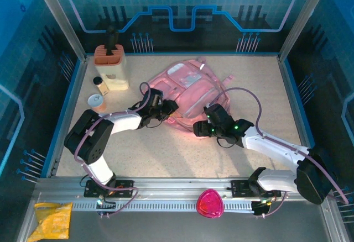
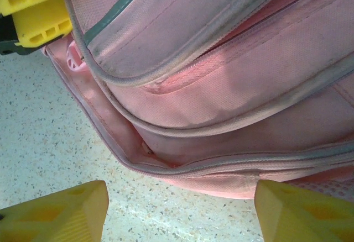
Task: Pack the student bag
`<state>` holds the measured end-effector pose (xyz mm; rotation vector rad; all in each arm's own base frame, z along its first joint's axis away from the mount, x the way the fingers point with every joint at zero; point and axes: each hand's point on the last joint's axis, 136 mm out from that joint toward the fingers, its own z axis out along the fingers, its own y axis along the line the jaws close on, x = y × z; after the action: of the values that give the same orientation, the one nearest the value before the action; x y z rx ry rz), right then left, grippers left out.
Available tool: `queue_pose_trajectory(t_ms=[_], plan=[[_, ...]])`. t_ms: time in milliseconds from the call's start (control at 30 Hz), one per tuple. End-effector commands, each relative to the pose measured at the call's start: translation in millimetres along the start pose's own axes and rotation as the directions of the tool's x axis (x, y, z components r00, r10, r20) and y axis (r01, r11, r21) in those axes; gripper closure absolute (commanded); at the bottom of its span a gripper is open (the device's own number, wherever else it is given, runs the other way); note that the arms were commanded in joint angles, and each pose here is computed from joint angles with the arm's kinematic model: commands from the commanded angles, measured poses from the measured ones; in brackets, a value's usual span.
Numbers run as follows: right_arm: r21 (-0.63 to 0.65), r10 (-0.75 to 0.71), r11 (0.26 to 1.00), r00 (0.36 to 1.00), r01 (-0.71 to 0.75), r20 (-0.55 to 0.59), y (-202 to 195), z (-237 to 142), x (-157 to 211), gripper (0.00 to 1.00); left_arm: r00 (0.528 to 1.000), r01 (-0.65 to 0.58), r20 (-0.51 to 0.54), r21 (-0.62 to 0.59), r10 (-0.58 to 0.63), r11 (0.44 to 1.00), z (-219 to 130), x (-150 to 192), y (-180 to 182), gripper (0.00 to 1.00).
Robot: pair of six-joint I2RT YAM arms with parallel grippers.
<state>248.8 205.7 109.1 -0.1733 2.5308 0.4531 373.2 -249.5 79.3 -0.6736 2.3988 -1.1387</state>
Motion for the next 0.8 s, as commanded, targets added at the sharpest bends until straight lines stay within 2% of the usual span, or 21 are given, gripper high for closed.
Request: queue_pose_trajectory(t_ms=[0,67,167,367,533,767], plan=[[0.016,-0.002,1.000,1.000,0.002,0.010,-1,2,0,0.29,0.999,-0.018,0.030,0.096,0.015,0.995,-7,-8,-34,0.83],[0.018,-0.007,1.000,1.000,0.007,0.013,1,0,-4,0.29,0.999,-0.033,0.027,0.106,0.030,0.994,-9,-2,-42,0.93],[0.037,-0.012,0.999,1.000,0.012,0.020,0,-2,-9,0.28,0.999,-0.054,0.016,0.113,0.052,0.992,-8,8,-53,1.00],[0.082,-0.002,0.997,1.000,0.001,0.007,-8,-10,-7,0.26,0.999,-0.046,-0.016,0.151,0.049,0.988,-5,32,-71,1.00],[0.134,-0.004,0.991,1.000,0.002,0.013,-13,-17,-3,0.27,0.999,-0.037,-0.002,0.158,0.038,0.987,-1,47,-79,1.00],[0.160,0.002,0.987,0.999,-0.007,0.035,-6,-18,4,0.27,0.999,-0.041,-0.003,0.161,0.042,0.986,3,54,-83,1.00]])
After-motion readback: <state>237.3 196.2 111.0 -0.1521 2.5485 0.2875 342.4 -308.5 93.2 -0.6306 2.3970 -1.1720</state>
